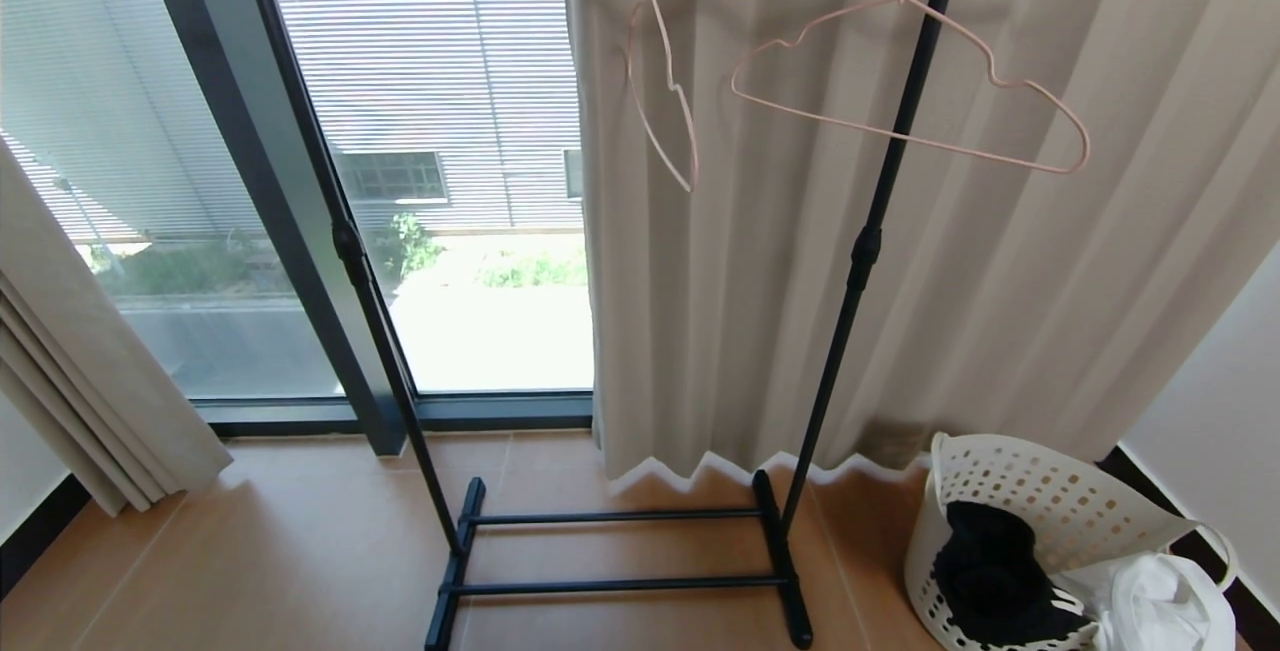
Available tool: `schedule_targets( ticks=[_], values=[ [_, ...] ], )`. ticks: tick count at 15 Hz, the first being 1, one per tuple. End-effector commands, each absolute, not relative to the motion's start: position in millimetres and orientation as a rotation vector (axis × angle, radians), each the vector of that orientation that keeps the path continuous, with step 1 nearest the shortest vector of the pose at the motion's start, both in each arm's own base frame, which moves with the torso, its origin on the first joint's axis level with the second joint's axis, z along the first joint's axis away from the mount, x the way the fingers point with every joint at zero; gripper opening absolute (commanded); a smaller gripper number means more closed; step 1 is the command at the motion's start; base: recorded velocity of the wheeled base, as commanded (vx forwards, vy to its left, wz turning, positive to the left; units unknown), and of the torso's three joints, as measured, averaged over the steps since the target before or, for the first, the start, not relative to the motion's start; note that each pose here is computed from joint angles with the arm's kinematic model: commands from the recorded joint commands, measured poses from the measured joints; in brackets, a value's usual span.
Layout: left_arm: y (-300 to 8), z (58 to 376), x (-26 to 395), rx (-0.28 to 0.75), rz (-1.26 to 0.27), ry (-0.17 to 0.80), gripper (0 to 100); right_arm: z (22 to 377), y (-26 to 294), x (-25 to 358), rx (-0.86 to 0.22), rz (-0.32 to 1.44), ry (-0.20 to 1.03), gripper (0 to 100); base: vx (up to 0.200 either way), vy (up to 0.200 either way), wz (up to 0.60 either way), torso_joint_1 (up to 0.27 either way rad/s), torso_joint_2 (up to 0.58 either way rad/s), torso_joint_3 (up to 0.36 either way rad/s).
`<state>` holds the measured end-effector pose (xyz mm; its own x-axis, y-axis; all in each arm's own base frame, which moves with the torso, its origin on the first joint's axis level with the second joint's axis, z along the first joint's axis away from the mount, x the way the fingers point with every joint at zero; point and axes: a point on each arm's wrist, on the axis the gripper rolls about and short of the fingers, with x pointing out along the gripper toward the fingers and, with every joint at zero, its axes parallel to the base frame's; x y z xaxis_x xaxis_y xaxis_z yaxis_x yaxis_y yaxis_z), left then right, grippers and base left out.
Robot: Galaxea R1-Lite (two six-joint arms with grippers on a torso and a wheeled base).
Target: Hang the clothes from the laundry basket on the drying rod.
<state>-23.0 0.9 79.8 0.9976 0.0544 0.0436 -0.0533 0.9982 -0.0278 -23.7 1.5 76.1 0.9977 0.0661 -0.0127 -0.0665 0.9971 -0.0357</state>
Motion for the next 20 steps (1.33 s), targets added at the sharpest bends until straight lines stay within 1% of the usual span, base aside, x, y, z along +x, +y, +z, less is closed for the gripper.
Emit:
schedule_targets(
  ticks=[1,3,8,9,17,20],
  values=[
    [0.9,79.9,-22.9,-0.027,0.055,-0.044,100,76.1,1.5,-23.6,-0.036,0.066,0.013,100,0.0,0.0,0.0,-0.115,0.46,0.339],
    [0.9,79.9,-22.9,-0.027,0.055,-0.044,100,76.1,1.5,-23.6,-0.036,0.066,0.013,100,0.0,0.0,0.0,-0.051,0.21,0.151],
    [0.9,79.9,-22.9,-0.027,0.055,-0.044,100,76.1,1.5,-23.6,-0.036,0.066,0.013,100,0.0,0.0,-0.6,-0.01,0.04,0.031],
    [0.9,79.9,-22.9,-0.027,0.055,-0.044,100,76.1,1.5,-23.6,-0.036,0.066,0.013,100,0.0,0.0,0.0,0.0,0.0,0.0],
    [0.9,79.9,-22.9,-0.027,0.055,-0.044,100,76.1,1.5,-23.6,-0.036,0.066,0.013,100,0.0,-0.2,0.0,0.002,0.0,0.004],
    [0.9,79.9,-22.9,-0.027,0.055,-0.044,100,76.1,1.5,-23.7,-0.036,0.066,0.011,100,0.0,-0.2,-0.6,0.002,0.01,0.004]
  ],
)
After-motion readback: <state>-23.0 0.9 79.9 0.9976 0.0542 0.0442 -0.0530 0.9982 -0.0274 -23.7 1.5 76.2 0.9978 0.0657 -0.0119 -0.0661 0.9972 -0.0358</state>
